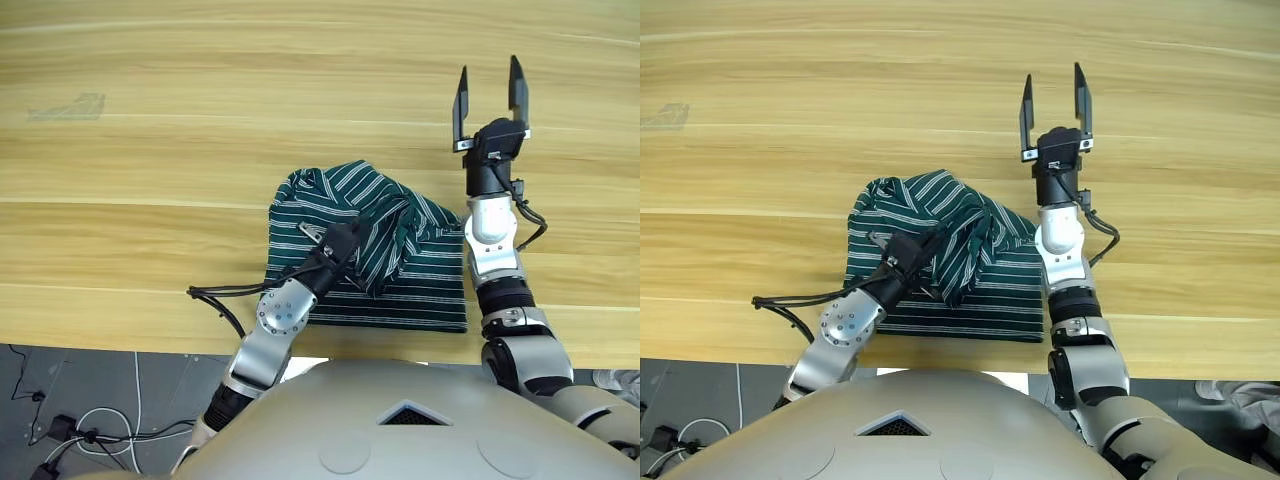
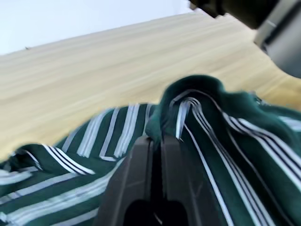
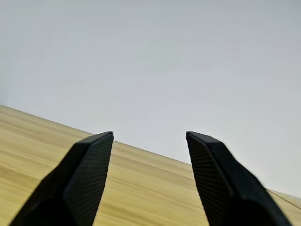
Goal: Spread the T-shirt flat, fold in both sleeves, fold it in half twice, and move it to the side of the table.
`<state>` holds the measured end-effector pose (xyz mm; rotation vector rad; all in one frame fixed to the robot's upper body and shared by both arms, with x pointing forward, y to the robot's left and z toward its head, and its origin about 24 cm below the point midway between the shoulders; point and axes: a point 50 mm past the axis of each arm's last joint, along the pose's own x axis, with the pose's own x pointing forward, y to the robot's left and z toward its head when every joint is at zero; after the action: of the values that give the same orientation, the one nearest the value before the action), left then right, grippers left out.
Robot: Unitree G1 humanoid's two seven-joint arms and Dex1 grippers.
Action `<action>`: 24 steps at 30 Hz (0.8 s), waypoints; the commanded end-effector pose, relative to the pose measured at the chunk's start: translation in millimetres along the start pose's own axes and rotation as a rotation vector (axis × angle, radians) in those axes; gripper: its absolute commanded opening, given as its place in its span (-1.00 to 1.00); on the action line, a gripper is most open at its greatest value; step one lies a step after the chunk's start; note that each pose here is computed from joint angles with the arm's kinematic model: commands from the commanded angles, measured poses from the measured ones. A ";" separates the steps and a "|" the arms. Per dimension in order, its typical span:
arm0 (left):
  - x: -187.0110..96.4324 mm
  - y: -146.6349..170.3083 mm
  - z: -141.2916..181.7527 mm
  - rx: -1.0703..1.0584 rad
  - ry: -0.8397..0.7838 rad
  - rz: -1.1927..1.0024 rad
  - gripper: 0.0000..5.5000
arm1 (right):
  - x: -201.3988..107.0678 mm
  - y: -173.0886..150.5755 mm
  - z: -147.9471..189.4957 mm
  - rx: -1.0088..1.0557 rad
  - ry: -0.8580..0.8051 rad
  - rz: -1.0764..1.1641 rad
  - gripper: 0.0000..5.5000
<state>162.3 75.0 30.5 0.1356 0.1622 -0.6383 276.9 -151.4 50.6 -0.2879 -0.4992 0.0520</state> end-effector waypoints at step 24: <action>4.5 33.4 19.9 0.061 -0.064 0.046 -1.00 | -124.4 57.7 78.1 0.262 0.494 0.772 0.04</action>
<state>187.0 94.2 45.6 0.1808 0.1000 -0.5979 130.1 -92.2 48.0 -0.1941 0.1183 0.7846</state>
